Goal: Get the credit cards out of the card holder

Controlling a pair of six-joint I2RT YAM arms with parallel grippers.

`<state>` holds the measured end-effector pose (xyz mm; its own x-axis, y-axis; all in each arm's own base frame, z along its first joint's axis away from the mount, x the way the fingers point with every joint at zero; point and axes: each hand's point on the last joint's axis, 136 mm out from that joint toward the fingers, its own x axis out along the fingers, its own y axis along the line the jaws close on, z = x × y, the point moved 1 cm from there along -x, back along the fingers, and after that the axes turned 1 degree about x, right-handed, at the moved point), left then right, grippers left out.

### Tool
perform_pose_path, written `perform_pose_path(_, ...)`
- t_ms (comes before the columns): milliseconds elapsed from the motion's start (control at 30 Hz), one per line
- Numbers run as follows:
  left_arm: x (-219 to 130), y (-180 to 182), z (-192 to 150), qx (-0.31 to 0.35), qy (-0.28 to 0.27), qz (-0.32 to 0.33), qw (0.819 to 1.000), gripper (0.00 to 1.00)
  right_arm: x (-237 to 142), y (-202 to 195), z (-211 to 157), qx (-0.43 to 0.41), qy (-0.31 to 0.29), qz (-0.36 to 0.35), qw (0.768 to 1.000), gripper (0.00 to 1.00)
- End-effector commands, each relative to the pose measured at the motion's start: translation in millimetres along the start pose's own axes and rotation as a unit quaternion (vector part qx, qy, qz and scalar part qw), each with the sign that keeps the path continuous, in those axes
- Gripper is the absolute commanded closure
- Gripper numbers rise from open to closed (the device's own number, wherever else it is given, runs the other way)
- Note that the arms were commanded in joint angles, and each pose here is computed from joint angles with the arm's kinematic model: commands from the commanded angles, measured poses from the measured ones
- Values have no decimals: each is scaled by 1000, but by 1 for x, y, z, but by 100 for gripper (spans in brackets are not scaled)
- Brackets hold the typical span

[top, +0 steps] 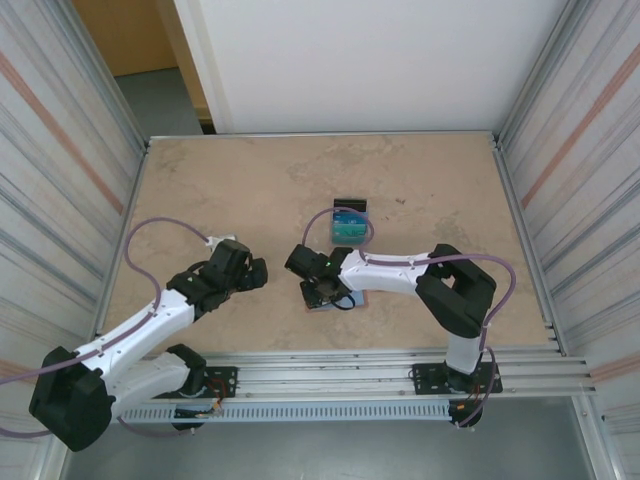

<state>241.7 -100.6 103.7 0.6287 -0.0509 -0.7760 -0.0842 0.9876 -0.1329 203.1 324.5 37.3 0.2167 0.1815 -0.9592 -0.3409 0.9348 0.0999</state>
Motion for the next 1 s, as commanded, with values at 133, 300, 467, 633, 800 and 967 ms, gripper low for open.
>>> perform_pose_path(133,-2,-3,5,-5,-4,-5,1000,1,-2,-2,-6,0,11,-5,1000,56)
perform_pose_path(300,-4,-4,7,-3,-3,-6,1000,1,-11,3,-5,-17,2,-18,1000,49)
perform_pose_path(467,-5,-3,7,-4,-4,-5,1000,1,-10,2,-9,-19,3,-25,999,45)
perform_pose_path(633,-5,-2,5,-4,-2,-4,1000,1,1,-1,-15,-15,13,-31,999,47)
perform_pose_path(800,-7,-1,5,-4,-4,-4,1000,1,3,-1,-16,-10,14,-24,1000,55)
perform_pose_path(967,-9,-2,7,-5,-7,-8,1000,1,-2,2,-14,-5,6,-6,1000,61)
